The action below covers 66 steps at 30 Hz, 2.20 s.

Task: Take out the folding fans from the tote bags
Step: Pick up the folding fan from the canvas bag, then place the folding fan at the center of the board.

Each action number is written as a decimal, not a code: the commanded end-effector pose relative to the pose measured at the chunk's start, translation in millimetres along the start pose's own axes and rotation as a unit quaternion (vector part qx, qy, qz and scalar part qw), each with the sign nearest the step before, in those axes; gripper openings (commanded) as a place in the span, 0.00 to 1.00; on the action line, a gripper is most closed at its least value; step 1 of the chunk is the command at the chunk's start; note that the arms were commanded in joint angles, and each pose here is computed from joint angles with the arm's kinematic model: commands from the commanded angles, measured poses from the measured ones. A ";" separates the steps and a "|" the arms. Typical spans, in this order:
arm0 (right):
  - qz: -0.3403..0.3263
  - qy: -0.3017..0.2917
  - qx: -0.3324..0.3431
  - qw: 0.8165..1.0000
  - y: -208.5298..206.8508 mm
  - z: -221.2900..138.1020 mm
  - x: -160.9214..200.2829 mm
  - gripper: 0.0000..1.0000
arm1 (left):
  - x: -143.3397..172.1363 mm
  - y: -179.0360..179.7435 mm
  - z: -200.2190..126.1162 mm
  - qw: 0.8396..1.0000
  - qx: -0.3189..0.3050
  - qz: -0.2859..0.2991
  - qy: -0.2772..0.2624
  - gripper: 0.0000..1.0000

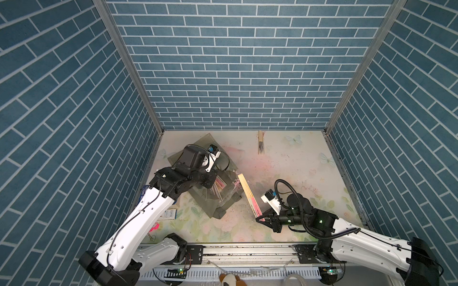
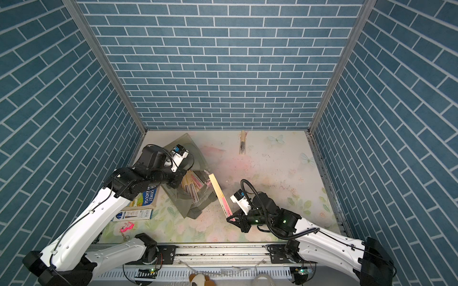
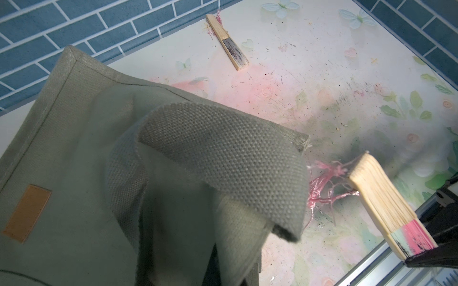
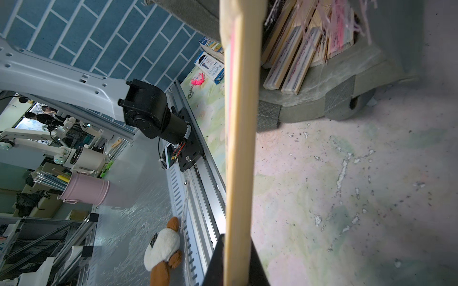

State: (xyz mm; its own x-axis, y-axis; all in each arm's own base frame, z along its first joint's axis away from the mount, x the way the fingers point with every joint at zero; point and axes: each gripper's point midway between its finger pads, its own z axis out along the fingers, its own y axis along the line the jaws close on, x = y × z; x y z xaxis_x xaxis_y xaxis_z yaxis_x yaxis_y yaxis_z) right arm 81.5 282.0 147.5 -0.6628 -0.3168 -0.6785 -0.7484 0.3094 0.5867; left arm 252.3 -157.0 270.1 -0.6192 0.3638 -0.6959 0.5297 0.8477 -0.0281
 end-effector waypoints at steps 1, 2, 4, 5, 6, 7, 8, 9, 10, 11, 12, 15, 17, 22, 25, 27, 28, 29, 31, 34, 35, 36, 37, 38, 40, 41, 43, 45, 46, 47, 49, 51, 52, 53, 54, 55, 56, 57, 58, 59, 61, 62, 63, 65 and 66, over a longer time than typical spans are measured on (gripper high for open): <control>-0.015 0.001 -0.003 1.000 3.6 -5.1 -1.2 0.00 | -0.2 1.6 0.6 1.000 -0.006 0.003 -0.006 0.00; -0.014 -0.002 -0.005 1.000 5.7 -6.4 -4.1 0.00 | -0.1 1.6 0.8 1.000 -0.006 0.003 -0.006 0.00; -0.014 -0.015 -0.003 1.000 6.8 -9.4 -12.0 0.00 | 0.3 1.2 1.1 1.000 -0.005 0.003 -0.007 0.00; -0.014 -0.018 0.002 1.000 5.2 -10.1 -14.2 0.00 | 0.1 0.8 0.5 1.000 -0.004 0.003 -0.009 0.00; -0.014 -0.022 0.009 1.000 2.8 -11.2 -17.4 0.00 | -0.3 0.0 0.5 1.000 -0.002 0.003 -0.011 0.00; -0.013 -0.023 0.017 1.000 -1.0 -11.9 -19.6 0.00 | 0.2 0.2 0.8 1.000 -0.001 0.003 -0.012 0.00; -0.014 -0.022 0.025 0.999 -3.6 -13.1 -22.0 0.00 | 0.6 0.2 1.4 1.000 -0.001 0.002 -0.013 0.00; -0.015 -0.022 0.035 0.999 -7.4 -14.5 -24.8 0.00 | 0.9 0.2 1.9 1.000 -0.001 0.002 -0.012 0.00; -0.017 -0.027 0.043 0.999 -10.3 -16.8 -30.6 0.00 | 1.8 0.0 2.4 1.000 0.000 0.002 -0.010 0.00; -0.018 -0.034 0.046 0.998 -11.9 -19.2 -36.9 0.00 | 1.4 0.1 1.9 1.000 -0.001 0.002 -0.012 0.00; -0.018 -0.043 0.046 0.998 -12.3 -21.0 -43.2 0.00 | 1.4 0.1 2.2 1.000 -0.001 0.002 -0.011 0.00; -0.023 -0.071 0.048 0.996 -13.1 -27.1 -62.6 0.00 | 2.1 0.1 2.5 1.000 -0.001 0.003 -0.013 0.00; -0.025 -0.087 0.063 0.994 -19.3 -31.3 -75.7 0.00 | 2.3 0.9 1.8 1.000 -0.003 0.004 -0.015 0.00; 0.007 -0.110 0.119 0.987 -52.6 -35.9 -105.6 0.00 | 5.3 0.5 2.2 1.000 -0.002 0.004 -0.017 0.00; 0.037 -0.118 0.117 0.985 -69.9 -32.0 -124.0 0.00 | 5.2 -0.7 2.3 1.000 0.002 0.003 -0.020 0.00; 0.052 -0.117 0.126 0.984 -83.0 -29.5 -134.0 0.00 | 5.6 -1.3 3.6 1.000 0.004 0.003 -0.018 0.00; 0.058 -0.115 0.129 0.983 -89.1 -28.7 -139.8 0.00 | 6.0 -1.5 4.0 1.000 0.005 0.003 -0.017 0.00; 0.064 -0.115 0.133 0.982 -96.3 -28.6 -144.8 0.00 | 6.0 -1.3 3.6 1.000 0.004 0.002 -0.019 0.00; 0.081 -0.118 0.142 0.980 -110.4 -31.7 -153.7 0.00 | 7.0 -0.5 4.2 1.000 0.003 0.002 -0.019 0.00; 0.109 -0.132 0.154 0.973 -133.7 -42.5 -169.9 0.00 | 8.7 0.8 4.7 1.000 -0.001 0.002 -0.020 0.00; 0.118 -0.135 0.155 0.972 -141.7 -46.2 -175.8 0.00 | 9.3 1.1 4.6 1.000 -0.001 0.001 -0.020 0.00; 0.126 -0.136 0.158 0.970 -149.6 -48.5 -180.6 0.00 | 9.3 1.1 5.0 1.000 -0.001 0.001 -0.020 0.00; 0.136 -0.139 0.164 0.967 -160.0 -52.8 -186.6 0.00 | 9.5 0.2 5.6 1.000 0.001 0.002 -0.019 0.00; 0.151 -0.137 0.170 0.964 -173.3 -55.3 -191.9 0.00 | 9.6 0.3 6.0 1.000 0.002 0.001 -0.019 0.00; 0.172 -0.133 0.183 0.959 -197.4 -60.2 -199.7 0.00 | 10.3 0.1 7.4 1.000 0.002 0.001 -0.016 0.00; 0.183 -0.131 0.192 0.955 -209.3 -62.4 -201.9 0.00 | 10.3 0.1 7.3 1.000 0.002 0.001 -0.016 0.00; 0.205 -0.132 0.192 0.951 -233.8 -66.9 -210.3 0.00 | 10.7 0.4 8.3 1.000 0.002 0.001 -0.015 0.00; 0.218 -0.125 0.198 0.947 -255.8 -68.1 -216.3 0.00 | 11.3 0.7 9.0 1.000 0.001 0.001 -0.014 0.00; 0.226 -0.112 0.207 0.945 -268.4 -68.2 -216.0 0.00 | 11.4 0.3 9.1 1.000 0.002 0.001 -0.014 0.00; 0.232 -0.107 0.213 0.943 -280.1 -69.1 -218.7 0.00 | 11.2 0.5 9.3 1.000 0.001 0.001 -0.013 0.00; 0.242 -0.098 0.211 0.942 -303.5 -65.8 -223.5 0.00 | 11.5 0.7 9.7 1.000 0.001 0.001 -0.012 0.00; 0.259 -0.088 0.212 0.938 -326.5 -63.0 -225.5 0.00 | 12.0 1.0 10.0 1.000 0.000 0.001 -0.011 0.00; 0.264 -0.085 0.209 0.938 -337.4 -60.8 -227.6 0.00 | 12.5 1.0 10.4 1.000 0.000 0.001 -0.011 0.00; 0.271 -0.080 0.204 0.937 -346.5 -58.1 -228.0 0.00 | 12.3 1.0 10.3 1.000 0.000 0.001 -0.011 0.00; 0.276 -0.075 0.201 0.937 -356.4 -55.2 -229.2 0.00 | 12.7 0.9 10.8 1.000 0.000 0.001 -0.011 0.00; 0.280 -0.065 0.198 0.937 -365.6 -51.2 -228.2 0.00 | 12.9 1.0 10.7 1.000 0.000 0.001 -0.010 0.00; 0.279 -0.061 0.196 0.938 -369.2 -51.2 -233.3 0.00 | 13.0 1.1 10.6 1.000 0.000 0.001 -0.010 0.00; 0.294 -0.041 0.194 0.935 -383.8 -42.6 -223.6 0.00 | 13.1 1.0 10.8 1.000 0.000 0.001 -0.010 0.00; 0.296 -0.034 0.186 0.936 -386.7 -38.9 -224.8 0.00 | 13.0 0.8 10.7 1.000 0.001 0.001 -0.010 0.00; 0.301 -0.030 0.175 0.937 -390.6 -33.5 -223.7 0.00 | 13.0 1.0 10.6 1.000 0.000 0.001 -0.010 0.00; 0.313 -0.027 0.164 0.935 -400.0 -25.8 -222.5 0.00 | 13.6 1.3 10.9 1.000 -0.001 0.001 -0.009 0.00; 0.318 -0.025 0.158 0.935 -403.5 -21.8 -220.8 0.00 | 13.5 1.5 10.8 1.000 -0.001 0.001 -0.009 0.00; 0.325 -0.020 0.151 0.933 -407.7 -17.3 -218.6 0.00 | 13.3 1.5 10.3 1.000 -0.001 0.001 -0.010 0.00; 0.338 -0.009 0.149 0.929 -416.3 -11.2 -211.7 0.00 | 13.7 1.8 10.3 1.000 -0.002 0.001 -0.010 0.00; 0.342 -0.004 0.147 0.928 -419.0 -8.5 -209.2 0.00 | 13.8 1.7 10.4 1.000 -0.002 0.001 -0.010 0.00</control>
State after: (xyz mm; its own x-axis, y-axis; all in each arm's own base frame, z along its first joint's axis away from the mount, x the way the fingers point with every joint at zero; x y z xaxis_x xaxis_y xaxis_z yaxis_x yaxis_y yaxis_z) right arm 543.4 204.7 52.0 -0.9648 0.1030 -0.2421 -0.1061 0.6895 0.7164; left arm 249.0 -158.5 257.8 -0.6014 0.3542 -0.7161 0.5406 0.8404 -0.0383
